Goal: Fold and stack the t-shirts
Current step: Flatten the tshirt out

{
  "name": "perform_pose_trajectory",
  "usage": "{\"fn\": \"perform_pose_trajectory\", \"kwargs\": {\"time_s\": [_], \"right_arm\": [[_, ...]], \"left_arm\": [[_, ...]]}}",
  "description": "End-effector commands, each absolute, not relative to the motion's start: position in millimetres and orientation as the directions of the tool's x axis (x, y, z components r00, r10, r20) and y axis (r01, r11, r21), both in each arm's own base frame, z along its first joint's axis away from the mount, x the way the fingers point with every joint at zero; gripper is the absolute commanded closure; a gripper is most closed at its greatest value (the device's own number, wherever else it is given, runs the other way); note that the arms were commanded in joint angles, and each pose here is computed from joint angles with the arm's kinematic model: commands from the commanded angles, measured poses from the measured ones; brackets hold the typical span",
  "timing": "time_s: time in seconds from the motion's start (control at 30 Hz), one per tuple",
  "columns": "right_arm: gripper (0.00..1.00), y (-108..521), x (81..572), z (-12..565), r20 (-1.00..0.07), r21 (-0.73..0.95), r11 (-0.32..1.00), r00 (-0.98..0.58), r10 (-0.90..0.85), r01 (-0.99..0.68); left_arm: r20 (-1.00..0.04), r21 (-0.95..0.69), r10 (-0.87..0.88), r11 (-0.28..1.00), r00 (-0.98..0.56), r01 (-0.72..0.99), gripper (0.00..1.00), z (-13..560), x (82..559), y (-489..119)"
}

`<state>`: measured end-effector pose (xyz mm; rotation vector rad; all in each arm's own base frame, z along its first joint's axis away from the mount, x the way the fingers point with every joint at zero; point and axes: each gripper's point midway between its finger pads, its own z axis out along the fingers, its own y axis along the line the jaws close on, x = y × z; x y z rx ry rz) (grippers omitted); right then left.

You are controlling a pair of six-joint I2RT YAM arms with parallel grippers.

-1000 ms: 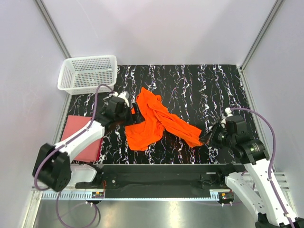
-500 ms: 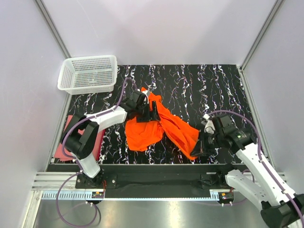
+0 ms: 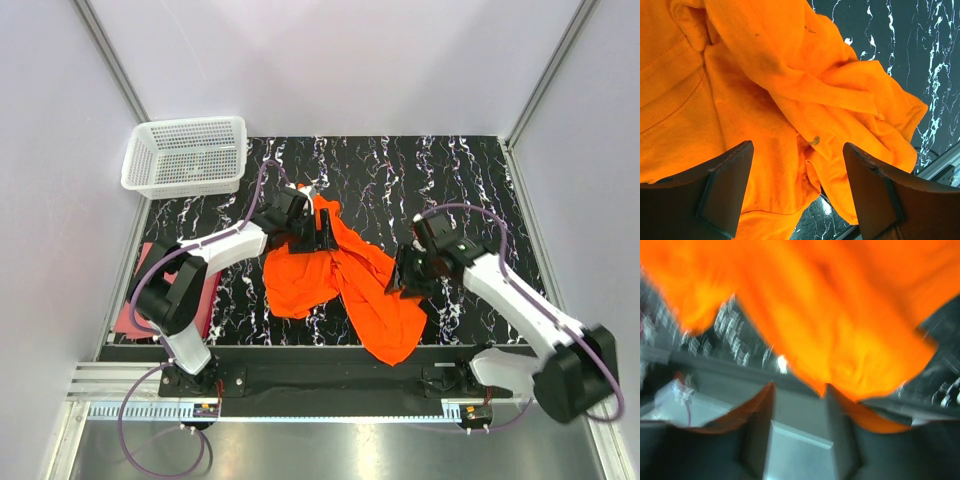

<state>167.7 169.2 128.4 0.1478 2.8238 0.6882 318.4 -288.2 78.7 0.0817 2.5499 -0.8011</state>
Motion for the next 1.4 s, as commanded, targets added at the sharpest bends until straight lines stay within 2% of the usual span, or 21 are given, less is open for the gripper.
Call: {"fn": "perform_pose_trajectory", "kwargs": {"time_s": [0.0,0.03,0.1,0.13,0.2,0.47,0.67,0.77,0.87,1.03,1.1,1.13,1.23,1.27,1.3,1.37], "right_arm": [[0.53,157.1,233.7,108.8,-0.335,0.358,0.919,-0.896,0.293,0.167],[0.68,152.9,241.6,95.1,-0.310,0.339,0.915,-0.893,0.327,0.217],[0.77,150.6,256.0,80.2,-0.312,0.348,0.902,-0.876,0.368,0.255],[0.86,146.7,261.7,73.3,-0.301,0.350,0.889,-0.864,0.404,0.294],[0.92,142.5,269.7,55.8,-0.286,0.334,0.877,-0.849,0.444,0.346],[0.93,115.6,297.0,18.7,-0.324,0.263,0.800,-0.731,0.600,0.540],[0.93,81.8,330.8,4.7,-0.378,0.206,0.717,-0.622,0.686,0.666],[0.93,66.5,355.0,4.4,-0.367,0.218,0.676,-0.583,0.725,0.704],[0.93,48.9,390.9,7.6,-0.391,0.213,0.691,-0.588,0.708,0.691],[0.89,36.8,429.3,19.3,-0.441,0.114,0.820,-0.711,0.548,0.561],[0.85,31.3,436.7,30.1,-0.478,0.094,0.834,-0.711,0.516,0.543],[0.84,29.0,438.9,38.9,-0.499,0.083,0.852,-0.718,0.485,0.517],[0.76,29.5,441.1,67.3,-0.545,0.092,0.888,-0.723,0.424,0.451],[0.71,34.7,439.0,72.9,-0.545,0.111,0.898,-0.730,0.413,0.425],[0.61,41.9,436.7,80.8,-0.552,0.122,0.914,-0.739,0.387,0.387],[0.52,64.8,428.4,105.3,-0.570,0.198,0.930,-0.735,0.367,0.311]], "left_arm": [[-0.491,-0.536,-0.078,0.812,-0.868,0.230,0.23,94.4,327.4,-293.4],[-0.491,-0.533,-0.076,0.814,-0.868,0.231,0.24,92.9,327.9,-293.3],[-0.501,-0.515,-0.068,0.825,-0.863,0.234,0.24,89.5,331.2,-291.6],[-0.495,-0.506,-0.062,0.831,-0.866,0.230,0.24,83.7,332.3,-291.2],[-0.495,-0.494,-0.058,0.840,-0.867,0.226,0.24,79.5,337.0,-291.1],[-0.447,-0.441,-0.087,0.887,-0.890,0.134,0.26,39.0,357.4,-277.2],[-0.433,-0.459,-0.108,0.881,-0.895,0.116,0.25,29.4,388.0,-277.9],[-0.437,-0.459,-0.109,0.881,-0.893,0.117,0.25,29.7,404.2,-282.0],[-0.447,-0.451,-0.107,0.884,-0.888,0.120,0.25,36.3,417.3,-283.9],[-0.523,-0.428,-0.103,0.890,-0.846,0.157,0.25,77.6,408.9,-273.3],[-0.549,-0.420,-0.102,0.892,-0.830,0.168,0.25,92.3,399.4,-265.6],[-0.590,-0.428,-0.118,0.885,-0.798,0.186,0.24,119.8,394.3,-260.2],[-0.602,-0.380,-0.122,0.913,-0.789,0.148,0.23,117.4,358.2,-226.4],[-0.607,-0.378,-0.131,0.915,-0.784,0.140,0.22,119.7,350.4,-219.8],[-0.607,-0.375,-0.138,0.918,-0.783,0.129,0.21,118.8,342.8,-211.9],[-0.599,-0.375,-0.152,0.921,-0.786,0.107,0.21,113.3,320.2,-196.7]]}}
